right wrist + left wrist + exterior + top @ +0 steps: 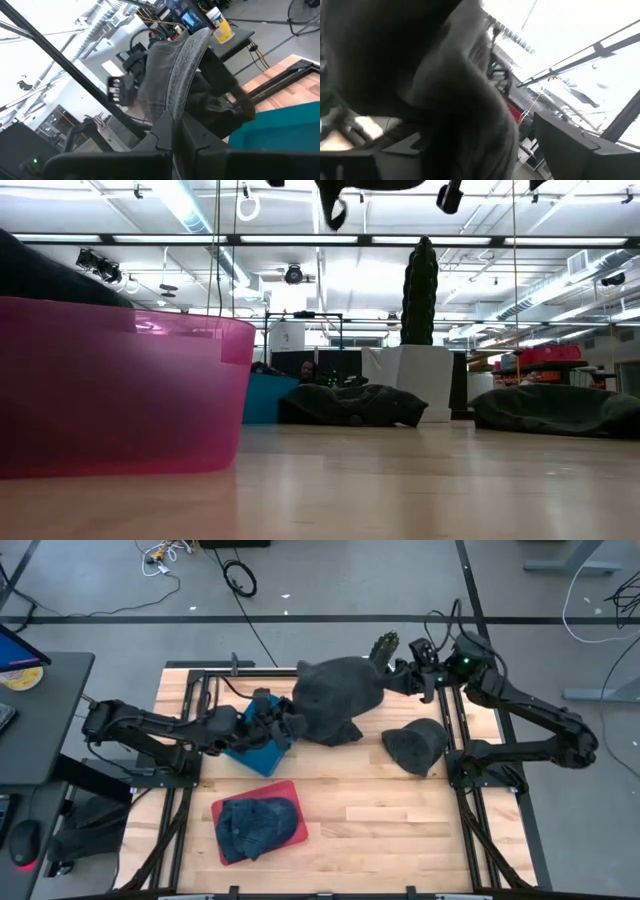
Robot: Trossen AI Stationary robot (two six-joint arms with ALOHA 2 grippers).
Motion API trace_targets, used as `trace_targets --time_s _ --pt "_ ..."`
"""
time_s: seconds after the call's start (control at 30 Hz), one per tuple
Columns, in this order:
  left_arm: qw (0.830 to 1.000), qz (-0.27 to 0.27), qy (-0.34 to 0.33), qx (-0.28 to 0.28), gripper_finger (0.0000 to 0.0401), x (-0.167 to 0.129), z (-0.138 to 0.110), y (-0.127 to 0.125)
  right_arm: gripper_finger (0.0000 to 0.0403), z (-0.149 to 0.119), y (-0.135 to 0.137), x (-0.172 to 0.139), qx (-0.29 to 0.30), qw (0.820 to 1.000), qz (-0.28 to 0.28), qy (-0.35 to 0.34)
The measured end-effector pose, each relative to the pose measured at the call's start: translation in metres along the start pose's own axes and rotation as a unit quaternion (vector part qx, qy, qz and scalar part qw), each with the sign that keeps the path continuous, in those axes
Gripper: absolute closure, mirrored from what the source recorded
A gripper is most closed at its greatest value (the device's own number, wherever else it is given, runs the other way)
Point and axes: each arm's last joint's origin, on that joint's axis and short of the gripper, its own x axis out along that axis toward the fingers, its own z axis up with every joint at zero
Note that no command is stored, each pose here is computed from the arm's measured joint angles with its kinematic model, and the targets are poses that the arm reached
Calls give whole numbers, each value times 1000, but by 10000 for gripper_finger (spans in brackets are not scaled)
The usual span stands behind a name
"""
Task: Pick & Place hat
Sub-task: Put the middle black cap into the blue bin
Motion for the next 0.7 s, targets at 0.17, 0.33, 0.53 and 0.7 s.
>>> trace_targets --time_s 0.17,0.33,0.53,0.7 --pt "998 -53 -10 -13 214 -1 6 -7 397 -1 -7 5 -5 1000 -10 5" --pt "997 -66 4 -39 332 -1 5 -7 397 -1 -11 8 -2 1000 -18 4" --pt "996 -67 -6 -53 393 -1 7 -8 348 -4 -10 11 2 1000 -11 16" --pt "994 -79 -51 -62 396 -5 12 -16 258 -5 -8 7 -6 999 14 43"
